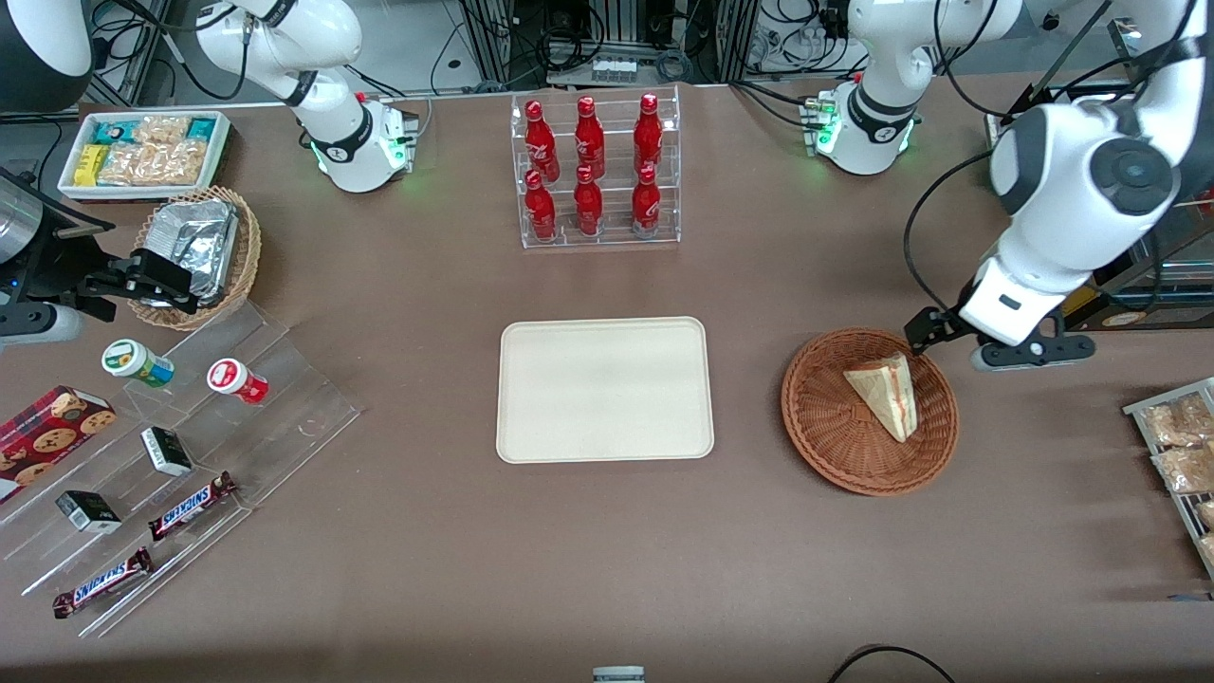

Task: Place sandwich from basket to tray
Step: 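Move the left gripper down over the wrapped sandwich in the wicker basket, then close the left gripper on the wrapped sandwich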

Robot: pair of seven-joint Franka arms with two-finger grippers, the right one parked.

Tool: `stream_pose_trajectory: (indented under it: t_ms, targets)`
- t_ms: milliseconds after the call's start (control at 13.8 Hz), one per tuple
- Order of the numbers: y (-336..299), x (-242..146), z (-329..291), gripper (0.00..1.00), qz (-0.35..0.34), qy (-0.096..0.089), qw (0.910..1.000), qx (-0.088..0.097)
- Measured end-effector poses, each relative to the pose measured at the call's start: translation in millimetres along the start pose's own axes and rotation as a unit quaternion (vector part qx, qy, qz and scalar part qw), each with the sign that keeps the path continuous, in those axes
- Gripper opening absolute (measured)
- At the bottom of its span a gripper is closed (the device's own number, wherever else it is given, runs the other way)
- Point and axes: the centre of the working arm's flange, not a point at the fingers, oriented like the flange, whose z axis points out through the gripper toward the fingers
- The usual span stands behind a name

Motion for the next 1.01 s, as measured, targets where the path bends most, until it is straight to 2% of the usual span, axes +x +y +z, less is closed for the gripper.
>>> stream_pose_trajectory:
  t_ms: [217, 652, 1014]
  targets:
    - [-5, -17, 32, 1.00, -0.018, -0.007, 0.9998, -0.002]
    - [-10, -42, 78, 1.00, -0.106, 0.020, 0.9941, -0.011]
    - [-13, -56, 118, 1.00, -0.135, 0.021, 0.9905, -0.015]
